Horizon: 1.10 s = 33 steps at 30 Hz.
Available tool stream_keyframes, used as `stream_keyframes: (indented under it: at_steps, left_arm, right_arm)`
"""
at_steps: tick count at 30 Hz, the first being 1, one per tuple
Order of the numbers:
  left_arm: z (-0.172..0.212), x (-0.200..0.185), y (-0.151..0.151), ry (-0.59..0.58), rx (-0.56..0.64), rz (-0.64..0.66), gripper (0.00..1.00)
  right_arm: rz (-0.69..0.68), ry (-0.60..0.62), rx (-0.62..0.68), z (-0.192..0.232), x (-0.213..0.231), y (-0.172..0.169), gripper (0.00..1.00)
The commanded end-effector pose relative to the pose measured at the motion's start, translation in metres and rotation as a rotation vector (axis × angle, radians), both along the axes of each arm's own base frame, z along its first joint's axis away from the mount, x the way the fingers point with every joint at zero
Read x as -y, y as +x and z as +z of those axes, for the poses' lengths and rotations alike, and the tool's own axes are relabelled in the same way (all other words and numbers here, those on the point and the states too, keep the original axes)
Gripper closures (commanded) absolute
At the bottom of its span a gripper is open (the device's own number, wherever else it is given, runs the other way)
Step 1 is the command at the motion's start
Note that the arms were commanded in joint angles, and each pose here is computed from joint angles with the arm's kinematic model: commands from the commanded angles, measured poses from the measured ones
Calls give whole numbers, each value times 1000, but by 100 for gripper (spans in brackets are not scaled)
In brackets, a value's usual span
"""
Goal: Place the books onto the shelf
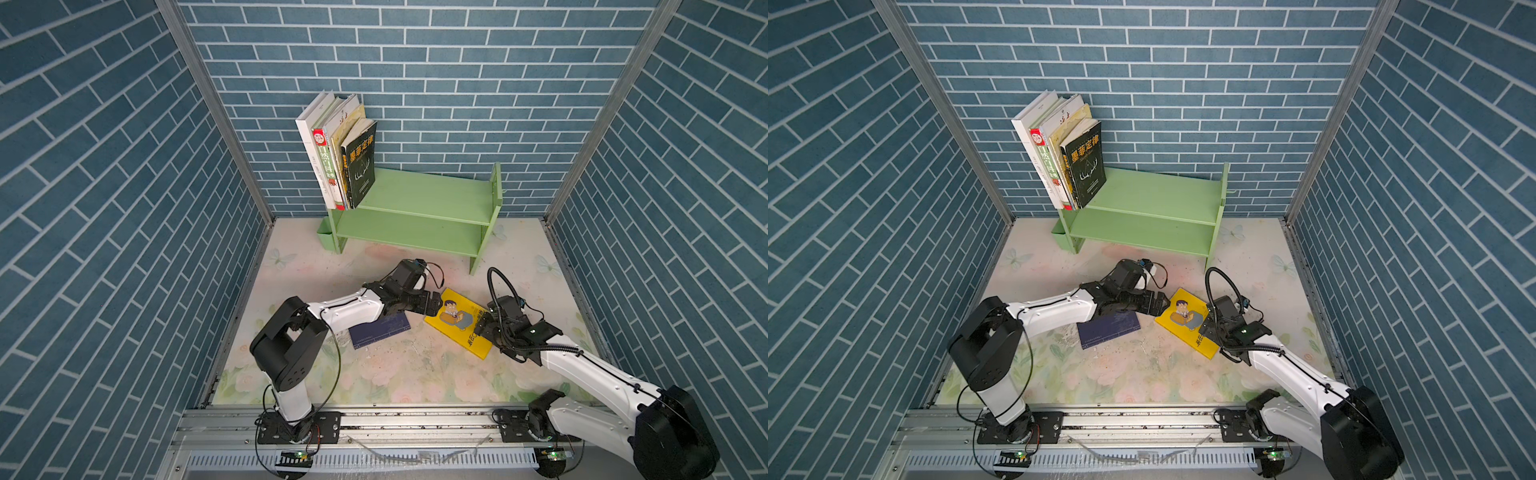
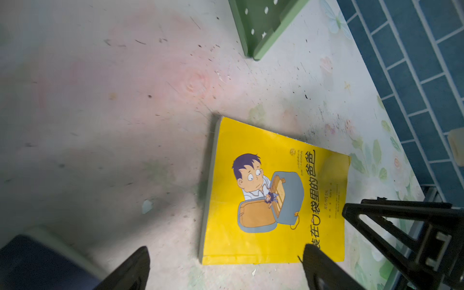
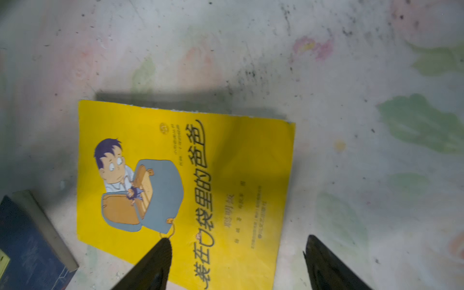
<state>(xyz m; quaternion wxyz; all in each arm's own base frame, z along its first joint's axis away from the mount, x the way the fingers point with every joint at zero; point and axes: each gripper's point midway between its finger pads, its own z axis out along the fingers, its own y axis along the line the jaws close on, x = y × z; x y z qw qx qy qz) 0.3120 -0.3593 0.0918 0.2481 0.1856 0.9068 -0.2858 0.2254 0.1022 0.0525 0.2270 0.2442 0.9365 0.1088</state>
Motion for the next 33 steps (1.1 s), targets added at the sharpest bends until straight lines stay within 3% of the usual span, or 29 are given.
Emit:
stream_keyframes:
  at_steps: [1, 9, 14, 19, 24, 26, 33]
  left_arm:
    - [-16, 9, 2, 32, -19, 6, 5]
    - [-47, 19, -3, 54, -110, 6, 10]
    - [-45, 35, -16, -22, -171, -29, 15]
    - [-26, 41, -13, -70, -159, -28, 15]
    - [-16, 51, -11, -121, -169, -57, 15]
    - [-9, 53, -9, -144, -167, -64, 15]
    - [60, 4, 27, -202, -31, 42, 12]
  right_arm:
    - [-58, 28, -51, -12, 8, -11, 16]
    - [-21, 94, -122, -40, -10, -11, 23]
    - [-3, 193, -119, -46, -29, -6, 46]
    - [-12, 264, -73, -32, -36, -4, 76]
    - [-16, 343, 18, -12, -40, 0, 88]
    - [-23, 366, 44, -6, -40, 1, 97]
    - [8, 466, 61, 10, -58, 4, 100]
